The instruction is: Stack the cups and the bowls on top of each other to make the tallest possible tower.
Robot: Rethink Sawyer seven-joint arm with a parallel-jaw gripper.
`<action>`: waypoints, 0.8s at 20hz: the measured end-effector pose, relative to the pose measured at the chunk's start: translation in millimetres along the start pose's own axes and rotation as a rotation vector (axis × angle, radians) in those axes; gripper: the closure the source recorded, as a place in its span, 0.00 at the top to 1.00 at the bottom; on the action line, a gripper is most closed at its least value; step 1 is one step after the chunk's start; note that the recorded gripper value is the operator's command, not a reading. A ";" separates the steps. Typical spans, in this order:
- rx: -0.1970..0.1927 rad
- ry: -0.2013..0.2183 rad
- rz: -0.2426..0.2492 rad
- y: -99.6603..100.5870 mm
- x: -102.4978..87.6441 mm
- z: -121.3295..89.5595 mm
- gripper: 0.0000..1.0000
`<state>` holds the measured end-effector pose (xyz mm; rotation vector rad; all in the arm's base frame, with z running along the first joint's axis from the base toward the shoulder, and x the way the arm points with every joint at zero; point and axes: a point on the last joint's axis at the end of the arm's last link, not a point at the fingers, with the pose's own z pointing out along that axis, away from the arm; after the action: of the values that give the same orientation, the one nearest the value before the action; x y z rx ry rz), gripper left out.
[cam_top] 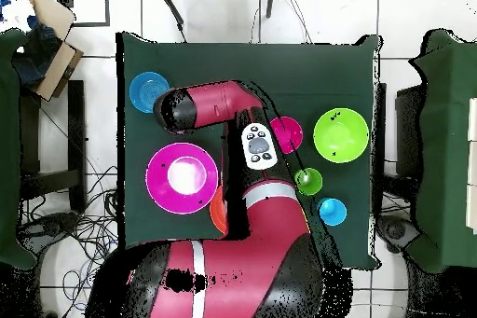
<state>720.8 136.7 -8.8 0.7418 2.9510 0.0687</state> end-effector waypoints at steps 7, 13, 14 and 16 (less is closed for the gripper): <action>0.008 -0.010 0.004 -6.0 -6.0 -0.9 0.00; 0.018 -0.013 0.012 -10.1 -14.4 -12.9 0.00; 0.021 -0.012 0.013 -10.4 -16.1 -16.5 0.00; 0.026 -0.014 0.017 -10.0 -21.7 -28.6 0.00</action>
<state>732.1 116.9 20.7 0.7679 2.9376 0.0264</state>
